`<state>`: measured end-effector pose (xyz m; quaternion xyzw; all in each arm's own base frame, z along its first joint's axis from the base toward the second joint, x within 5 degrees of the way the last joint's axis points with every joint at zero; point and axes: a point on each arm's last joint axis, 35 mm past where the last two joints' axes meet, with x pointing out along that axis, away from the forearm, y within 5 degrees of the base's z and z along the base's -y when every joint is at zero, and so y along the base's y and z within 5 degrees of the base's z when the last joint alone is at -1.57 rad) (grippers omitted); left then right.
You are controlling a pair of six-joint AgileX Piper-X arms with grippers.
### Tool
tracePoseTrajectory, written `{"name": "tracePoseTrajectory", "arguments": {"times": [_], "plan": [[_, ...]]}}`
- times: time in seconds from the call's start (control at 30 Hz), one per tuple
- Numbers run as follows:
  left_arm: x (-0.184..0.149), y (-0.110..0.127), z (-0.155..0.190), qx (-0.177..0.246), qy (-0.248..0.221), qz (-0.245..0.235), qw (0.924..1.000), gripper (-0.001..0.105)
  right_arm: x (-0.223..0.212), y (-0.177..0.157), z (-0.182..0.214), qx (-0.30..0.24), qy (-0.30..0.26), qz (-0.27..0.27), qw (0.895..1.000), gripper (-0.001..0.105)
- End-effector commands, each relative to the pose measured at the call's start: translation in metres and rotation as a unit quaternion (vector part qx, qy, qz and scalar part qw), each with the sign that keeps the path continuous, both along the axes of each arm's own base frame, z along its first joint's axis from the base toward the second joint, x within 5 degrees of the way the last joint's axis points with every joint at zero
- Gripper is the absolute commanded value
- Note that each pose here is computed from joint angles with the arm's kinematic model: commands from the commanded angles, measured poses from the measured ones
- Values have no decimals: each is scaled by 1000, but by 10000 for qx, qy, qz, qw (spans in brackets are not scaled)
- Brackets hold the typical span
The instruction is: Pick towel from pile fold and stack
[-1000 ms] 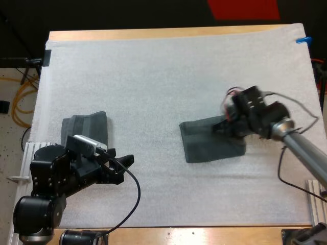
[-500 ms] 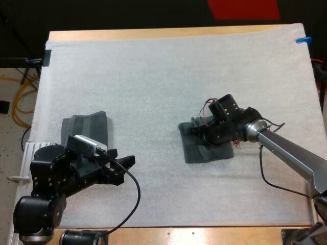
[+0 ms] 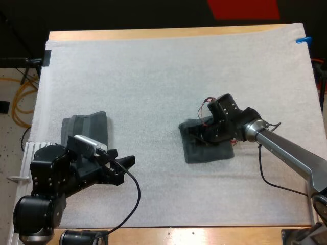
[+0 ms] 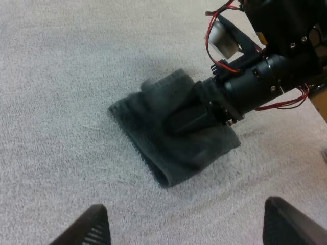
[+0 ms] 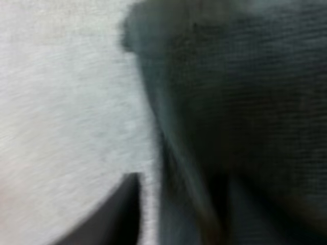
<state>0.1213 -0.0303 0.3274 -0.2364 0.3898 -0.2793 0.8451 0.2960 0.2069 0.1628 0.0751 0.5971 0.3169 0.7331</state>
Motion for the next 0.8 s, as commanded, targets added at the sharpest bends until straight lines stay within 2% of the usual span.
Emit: {"name": "tracePoseTrajectory", "arguments": {"times": [0.0,0.3,0.43,0.63,0.77], "plan": [[-1,-1,2,-68,10,-28,10000,61,1,3,9,332,-92,197,9992,62],[-1,-1,2,-68,10,-28,10000,61,-5,1,35,519,-320,216,9979,62],[-1,-1,2,-68,10,-28,10000,61,-6,4,31,541,-130,175,9983,62],[-1,-1,2,-63,-11,-34,10000,61,-19,23,22,500,24,507,9975,62],[-1,-1,2,-63,-11,-34,10000,60,-29,36,7,143,226,418,9988,62]]}}
